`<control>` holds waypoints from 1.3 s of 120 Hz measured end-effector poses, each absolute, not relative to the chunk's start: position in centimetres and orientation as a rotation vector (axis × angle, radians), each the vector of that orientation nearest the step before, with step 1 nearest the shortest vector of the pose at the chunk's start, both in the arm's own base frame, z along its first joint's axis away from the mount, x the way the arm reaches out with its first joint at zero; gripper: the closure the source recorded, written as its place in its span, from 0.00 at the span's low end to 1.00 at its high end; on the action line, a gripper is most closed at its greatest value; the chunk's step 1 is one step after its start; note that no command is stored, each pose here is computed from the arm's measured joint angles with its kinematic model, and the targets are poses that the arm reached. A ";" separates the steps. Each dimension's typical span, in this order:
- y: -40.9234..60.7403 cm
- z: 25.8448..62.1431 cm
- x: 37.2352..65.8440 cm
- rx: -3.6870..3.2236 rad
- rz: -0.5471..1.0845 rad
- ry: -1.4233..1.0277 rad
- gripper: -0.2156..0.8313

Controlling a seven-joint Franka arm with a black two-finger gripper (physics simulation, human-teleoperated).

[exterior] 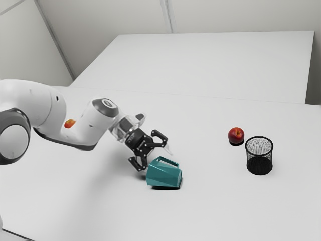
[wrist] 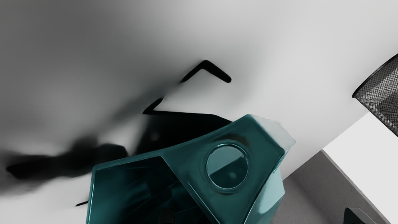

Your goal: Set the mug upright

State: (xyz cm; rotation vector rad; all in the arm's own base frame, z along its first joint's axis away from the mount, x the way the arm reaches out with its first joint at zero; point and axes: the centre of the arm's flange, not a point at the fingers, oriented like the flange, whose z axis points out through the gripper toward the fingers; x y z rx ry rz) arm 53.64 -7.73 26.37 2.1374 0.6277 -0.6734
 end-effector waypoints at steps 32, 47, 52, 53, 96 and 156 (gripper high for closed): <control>-7.9 26.6 54.0 2.166 -0.649 0.626 0.78; -8.3 27.4 54.5 2.191 -0.626 0.607 0.86; -8.6 27.7 54.7 2.198 -0.617 0.597 0.89; -8.7 27.8 54.7 2.199 -0.615 0.595 0.89; -9.9 31.3 54.9 2.405 -0.521 0.459 0.95; -9.5 38.6 55.7 3.098 -0.088 -0.107 0.96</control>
